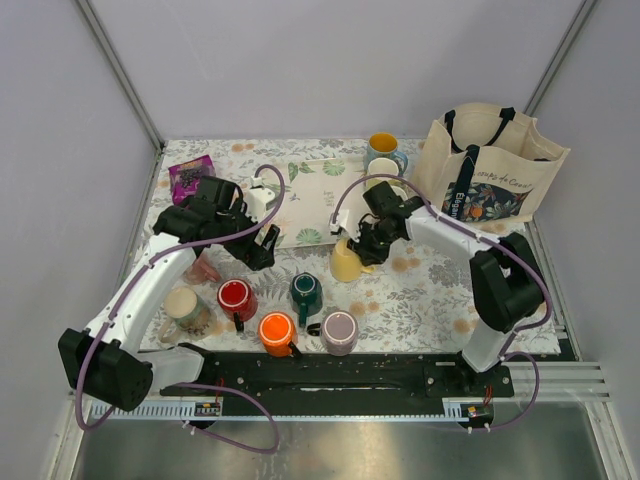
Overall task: Turn the mug right side up
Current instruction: Turn over the cup at the center of the board.
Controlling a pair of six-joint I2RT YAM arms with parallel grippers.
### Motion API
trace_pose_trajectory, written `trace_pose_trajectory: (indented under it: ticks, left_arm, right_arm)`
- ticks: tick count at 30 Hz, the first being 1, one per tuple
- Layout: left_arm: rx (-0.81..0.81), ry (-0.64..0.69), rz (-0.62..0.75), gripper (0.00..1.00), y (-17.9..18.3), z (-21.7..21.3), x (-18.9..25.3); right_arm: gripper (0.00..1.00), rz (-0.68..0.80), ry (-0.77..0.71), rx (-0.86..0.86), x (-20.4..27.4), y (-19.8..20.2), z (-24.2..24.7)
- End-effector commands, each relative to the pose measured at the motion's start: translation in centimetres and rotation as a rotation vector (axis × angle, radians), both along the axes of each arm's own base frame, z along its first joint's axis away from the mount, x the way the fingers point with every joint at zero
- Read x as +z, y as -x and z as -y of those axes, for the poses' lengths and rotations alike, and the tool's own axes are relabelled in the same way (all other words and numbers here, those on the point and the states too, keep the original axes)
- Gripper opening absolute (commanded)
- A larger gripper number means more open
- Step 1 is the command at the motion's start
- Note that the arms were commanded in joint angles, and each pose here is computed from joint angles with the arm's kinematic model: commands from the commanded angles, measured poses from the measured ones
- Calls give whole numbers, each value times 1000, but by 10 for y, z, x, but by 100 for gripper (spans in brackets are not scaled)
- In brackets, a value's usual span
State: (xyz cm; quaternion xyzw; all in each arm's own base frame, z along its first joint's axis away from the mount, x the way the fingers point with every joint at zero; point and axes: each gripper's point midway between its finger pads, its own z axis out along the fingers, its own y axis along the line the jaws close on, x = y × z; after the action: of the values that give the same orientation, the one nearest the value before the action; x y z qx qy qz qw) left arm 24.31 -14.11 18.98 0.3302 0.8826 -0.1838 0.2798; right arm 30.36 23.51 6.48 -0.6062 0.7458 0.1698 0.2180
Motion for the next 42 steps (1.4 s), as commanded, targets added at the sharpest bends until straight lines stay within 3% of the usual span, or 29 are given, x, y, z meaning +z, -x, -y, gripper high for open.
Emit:
trace_pose_trajectory:
  ticks: [1,9,17,21,28,36,40,42]
  left_arm:
    - [-19,48,92,84,-8,6,23]
    - [-131,108,536,86,-23,20,79]
    - [-333,-42,894,88,-13,23,101]
    - [-377,-110,1109,89,-13,24,119]
    - [-506,-252,1482,89,-6,48,138]
    - [-548,-178,1631,88,5,79,135]
    - [-527,-171,1685,79,3,83,143]
    - [-522,-163,1707,68,3,85,148]
  right_arm:
    - [0,8,-112,5,62,19,-1]
    - [0,-136,-333,2,159,30,-18]
    - [0,-415,-584,117,234,70,-41]
    - [0,-540,-634,123,247,81,-45]
    - [0,-579,-646,112,247,87,-45]
    - [0,-638,-646,70,240,84,-48]
    - [0,-642,-648,63,240,81,-50]
    - [0,-650,-644,52,238,79,-51]
